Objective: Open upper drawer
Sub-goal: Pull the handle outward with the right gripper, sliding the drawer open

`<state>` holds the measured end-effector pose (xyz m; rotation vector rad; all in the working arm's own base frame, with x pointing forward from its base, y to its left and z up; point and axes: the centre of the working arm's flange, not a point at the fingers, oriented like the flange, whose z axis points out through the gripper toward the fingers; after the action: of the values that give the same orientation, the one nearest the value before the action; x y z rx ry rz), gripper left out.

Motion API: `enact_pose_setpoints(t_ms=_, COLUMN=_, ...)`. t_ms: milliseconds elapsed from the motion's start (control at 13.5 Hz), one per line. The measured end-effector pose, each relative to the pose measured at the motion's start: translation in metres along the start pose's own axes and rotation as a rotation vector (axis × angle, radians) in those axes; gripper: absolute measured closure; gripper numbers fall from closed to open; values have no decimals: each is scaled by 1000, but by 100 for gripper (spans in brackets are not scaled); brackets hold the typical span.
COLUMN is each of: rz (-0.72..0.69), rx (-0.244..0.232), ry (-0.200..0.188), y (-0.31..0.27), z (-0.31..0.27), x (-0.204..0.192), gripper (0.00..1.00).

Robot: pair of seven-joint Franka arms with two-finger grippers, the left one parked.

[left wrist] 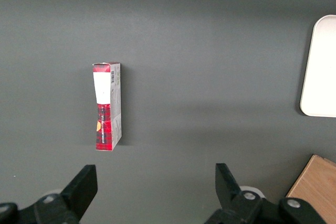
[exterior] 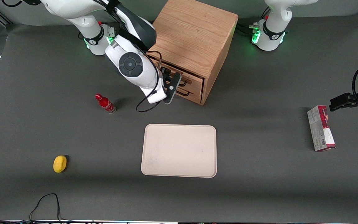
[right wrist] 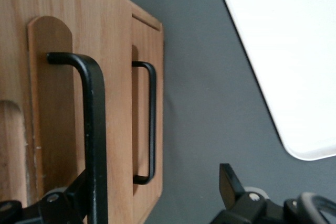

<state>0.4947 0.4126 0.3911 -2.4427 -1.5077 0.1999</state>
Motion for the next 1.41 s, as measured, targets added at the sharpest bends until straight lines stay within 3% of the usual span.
enact_pose_setpoints(t_ms=889, rz=74, rx=-87, ry=125, y=177, z=-46, x=-30, gripper=0)
enact_pose_setpoints(t_ms=1259, rz=94, rx=-123, ry=158, y=196, z=-68, x=-36, gripper=0)
enact_pose_setpoints(t_ms=1407, rz=85, rx=-172, ry=151, y=200, z=-82, x=-38, gripper=0)
